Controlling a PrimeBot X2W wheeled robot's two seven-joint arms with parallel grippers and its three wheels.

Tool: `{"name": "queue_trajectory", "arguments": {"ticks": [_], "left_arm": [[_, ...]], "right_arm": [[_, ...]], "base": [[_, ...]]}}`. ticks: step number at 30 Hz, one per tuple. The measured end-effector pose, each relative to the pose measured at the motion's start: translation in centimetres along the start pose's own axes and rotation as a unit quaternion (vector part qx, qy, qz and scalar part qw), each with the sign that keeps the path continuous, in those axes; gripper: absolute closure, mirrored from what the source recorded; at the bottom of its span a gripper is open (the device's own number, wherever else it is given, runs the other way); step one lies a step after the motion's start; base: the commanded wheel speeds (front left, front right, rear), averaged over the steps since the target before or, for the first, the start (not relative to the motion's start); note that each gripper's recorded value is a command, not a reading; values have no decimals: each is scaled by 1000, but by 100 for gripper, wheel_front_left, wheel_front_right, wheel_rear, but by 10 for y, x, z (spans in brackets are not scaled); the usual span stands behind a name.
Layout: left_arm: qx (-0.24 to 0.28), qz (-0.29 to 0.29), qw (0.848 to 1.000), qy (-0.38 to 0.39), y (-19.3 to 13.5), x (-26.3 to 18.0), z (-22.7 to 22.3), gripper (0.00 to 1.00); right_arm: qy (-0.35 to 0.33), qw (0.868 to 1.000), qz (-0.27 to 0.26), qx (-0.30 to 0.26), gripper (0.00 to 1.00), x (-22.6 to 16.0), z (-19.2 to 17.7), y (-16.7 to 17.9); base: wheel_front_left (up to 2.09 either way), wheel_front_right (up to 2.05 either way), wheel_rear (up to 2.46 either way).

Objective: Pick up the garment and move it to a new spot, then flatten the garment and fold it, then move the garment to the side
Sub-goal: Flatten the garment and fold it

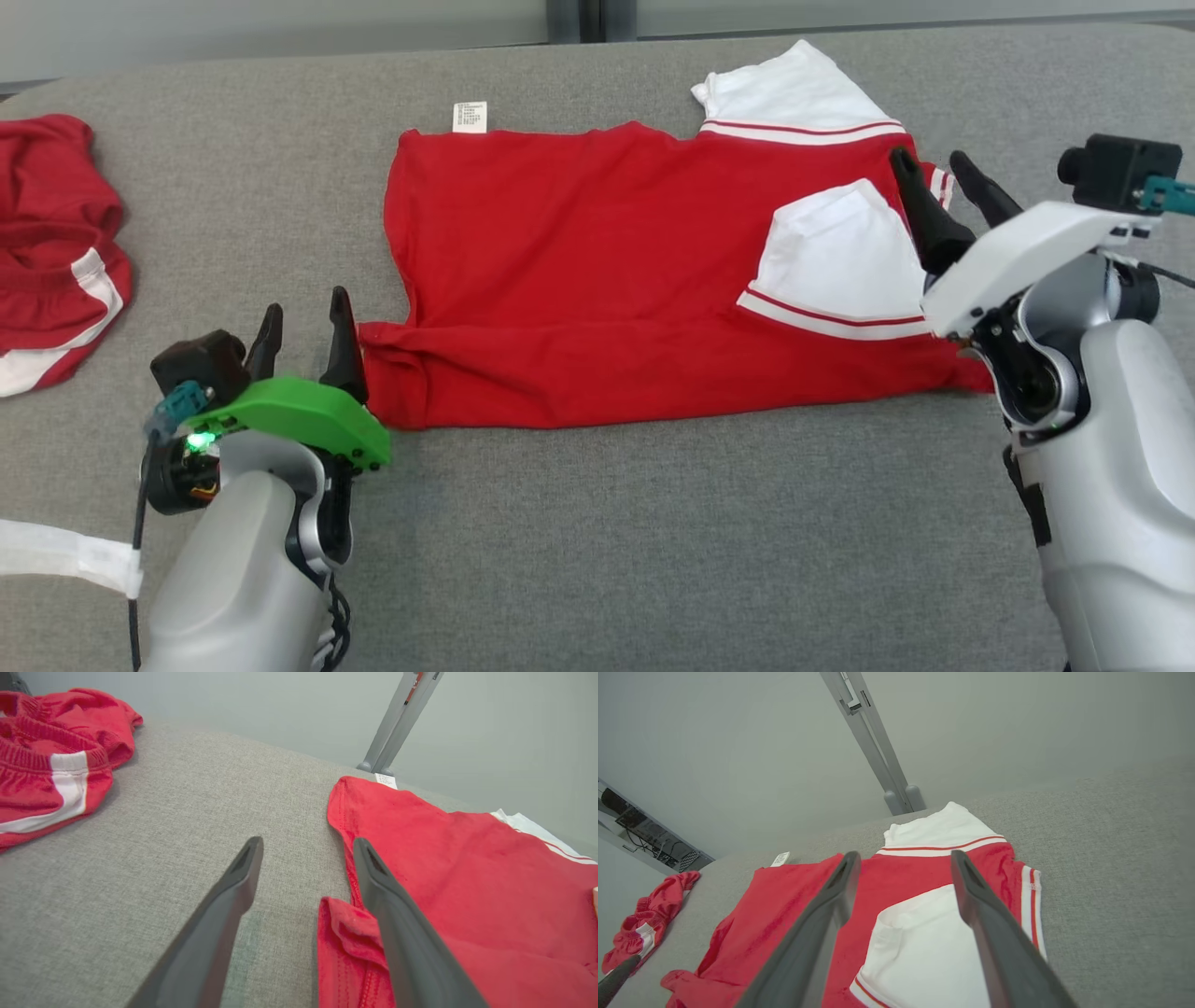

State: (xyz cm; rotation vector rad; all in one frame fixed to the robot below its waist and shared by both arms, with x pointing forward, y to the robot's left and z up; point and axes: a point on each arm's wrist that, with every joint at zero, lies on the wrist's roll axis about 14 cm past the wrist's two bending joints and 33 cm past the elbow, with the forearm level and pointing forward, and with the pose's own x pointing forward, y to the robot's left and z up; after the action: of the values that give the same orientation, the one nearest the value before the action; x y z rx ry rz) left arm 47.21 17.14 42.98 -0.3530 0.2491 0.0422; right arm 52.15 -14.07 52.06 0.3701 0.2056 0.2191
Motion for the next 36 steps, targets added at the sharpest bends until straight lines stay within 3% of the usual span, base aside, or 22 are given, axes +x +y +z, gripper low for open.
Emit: {"name": "queue_trajectory", "arguments": {"ticks": [6, 15, 27, 36], "left_arm": [[88, -33, 996, -4, -13, -32, -14, 0], [161, -52, 985, 36, -30, -54, -53, 0], [226, -45, 971, 63, -26, -40, -74, 0], [228, 17, 971, 72, 5, -31, -74, 0]], "right_arm": [[28, 997, -58, -51, 0, -40, -12, -35], [59, 986, -130, -85, 0, -81, -41, -65], [131, 976, -156, -78, 0, -68, -90, -86], [192, 965, -155, -89, 0, -53, -118, -88]], "base": [[0, 0, 0], [0, 0, 0], [0, 0, 0], [0, 0, 0]]}}
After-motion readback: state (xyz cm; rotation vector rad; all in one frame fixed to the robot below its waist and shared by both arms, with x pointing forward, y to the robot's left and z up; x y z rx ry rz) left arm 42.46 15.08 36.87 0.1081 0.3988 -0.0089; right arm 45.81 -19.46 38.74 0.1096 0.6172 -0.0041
